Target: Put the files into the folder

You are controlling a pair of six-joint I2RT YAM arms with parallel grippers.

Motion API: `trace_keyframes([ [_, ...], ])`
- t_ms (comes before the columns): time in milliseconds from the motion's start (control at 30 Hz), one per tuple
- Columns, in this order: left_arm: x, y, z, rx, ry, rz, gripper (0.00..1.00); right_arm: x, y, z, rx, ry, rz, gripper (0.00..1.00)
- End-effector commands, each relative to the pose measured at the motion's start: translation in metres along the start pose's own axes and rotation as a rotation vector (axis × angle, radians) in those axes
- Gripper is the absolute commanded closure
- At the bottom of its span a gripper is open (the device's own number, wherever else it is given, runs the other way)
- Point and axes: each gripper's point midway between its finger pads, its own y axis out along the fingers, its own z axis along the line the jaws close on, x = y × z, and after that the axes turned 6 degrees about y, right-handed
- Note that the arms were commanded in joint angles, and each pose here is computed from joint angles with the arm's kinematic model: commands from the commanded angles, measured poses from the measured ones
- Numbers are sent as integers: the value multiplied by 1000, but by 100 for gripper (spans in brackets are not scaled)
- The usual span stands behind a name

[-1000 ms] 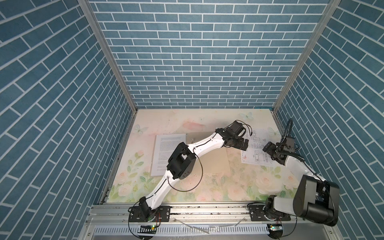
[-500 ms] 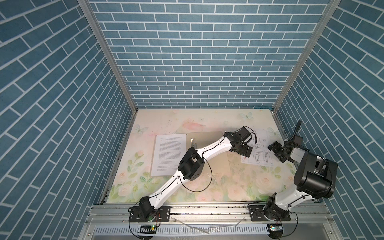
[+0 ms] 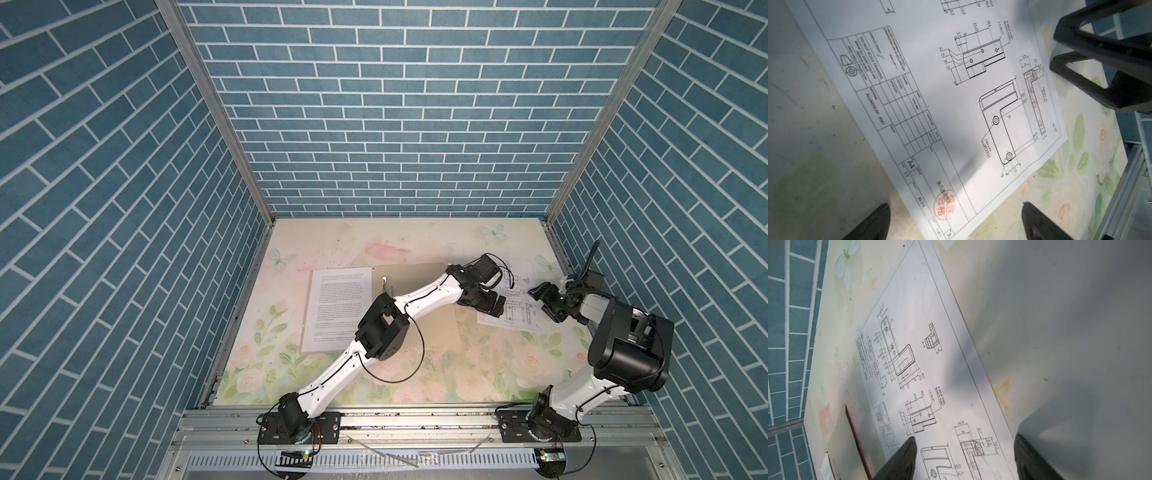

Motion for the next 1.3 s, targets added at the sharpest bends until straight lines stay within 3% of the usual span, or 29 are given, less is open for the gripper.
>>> trace_keyframes([
  [0, -17, 4, 13, 4, -34, 57, 0, -49, 4, -15, -34, 54, 143, 30],
  [367, -27, -10, 31, 33, -68, 79, 0, -85, -11, -3, -12, 87, 171, 33],
  [633, -13, -32, 30, 59, -40, 32, 0, -33, -33, 3, -112, -70, 7, 24],
  [867, -5, -25, 32, 65, -23, 19, 0, 17, -26, 10, -119, -122, -103, 21],
  [1067, 2, -9, 30, 38, -47, 22, 0, 31, -3, 4, -135, -125, -52, 19],
  [1267, 1, 6, 30, 16, -69, 28, 0, 21, 14, 0, -113, -87, 31, 21],
])
